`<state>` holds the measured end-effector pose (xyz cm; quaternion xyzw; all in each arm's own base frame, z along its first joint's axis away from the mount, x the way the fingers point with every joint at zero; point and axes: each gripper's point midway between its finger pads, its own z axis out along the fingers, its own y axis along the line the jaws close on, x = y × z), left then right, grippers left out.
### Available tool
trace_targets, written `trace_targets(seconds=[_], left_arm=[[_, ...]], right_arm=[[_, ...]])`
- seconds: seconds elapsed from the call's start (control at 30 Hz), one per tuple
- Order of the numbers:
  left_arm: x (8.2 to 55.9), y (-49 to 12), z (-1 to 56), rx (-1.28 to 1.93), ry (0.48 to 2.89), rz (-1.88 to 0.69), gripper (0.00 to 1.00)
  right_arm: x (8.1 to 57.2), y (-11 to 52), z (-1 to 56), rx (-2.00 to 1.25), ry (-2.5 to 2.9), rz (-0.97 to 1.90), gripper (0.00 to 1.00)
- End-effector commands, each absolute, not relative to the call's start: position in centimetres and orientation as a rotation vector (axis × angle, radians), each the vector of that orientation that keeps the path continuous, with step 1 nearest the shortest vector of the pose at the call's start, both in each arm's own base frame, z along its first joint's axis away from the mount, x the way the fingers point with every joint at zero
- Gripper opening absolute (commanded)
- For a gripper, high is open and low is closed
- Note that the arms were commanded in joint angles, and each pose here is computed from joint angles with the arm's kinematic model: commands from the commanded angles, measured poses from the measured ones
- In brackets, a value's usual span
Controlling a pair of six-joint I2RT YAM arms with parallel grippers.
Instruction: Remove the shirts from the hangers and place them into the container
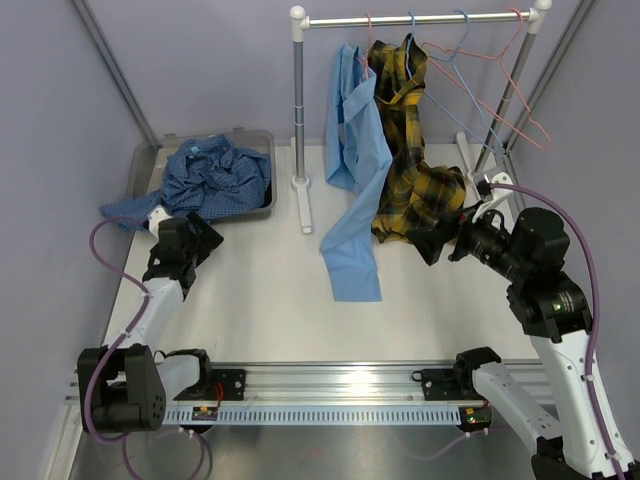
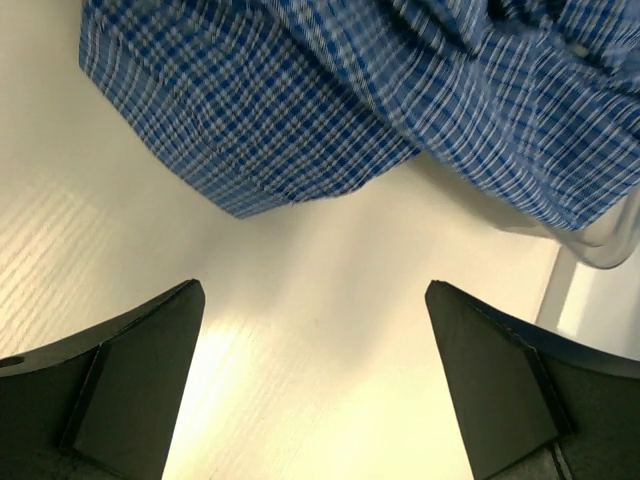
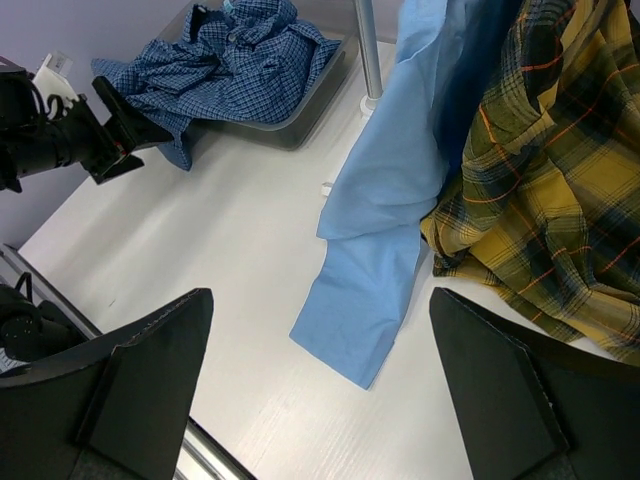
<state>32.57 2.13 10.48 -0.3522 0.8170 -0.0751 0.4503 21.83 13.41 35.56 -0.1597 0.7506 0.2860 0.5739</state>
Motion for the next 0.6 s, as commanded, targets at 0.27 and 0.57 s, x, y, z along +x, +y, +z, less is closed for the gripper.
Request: trace_targets(seconds=[0.27, 0.57], left_arm=[[34.2, 2.0, 10.6, -0.618, 2.152, 0.238, 0.97], [35.0, 5.1, 10.4, -0.533, 2.203, 0.613, 0.87]], right_arm=[[21.4, 13.5, 35.7, -0.416, 1.719, 0.628, 1.00], [21.2, 13.6, 35.9, -0.435, 1.708, 0.621, 0.99]])
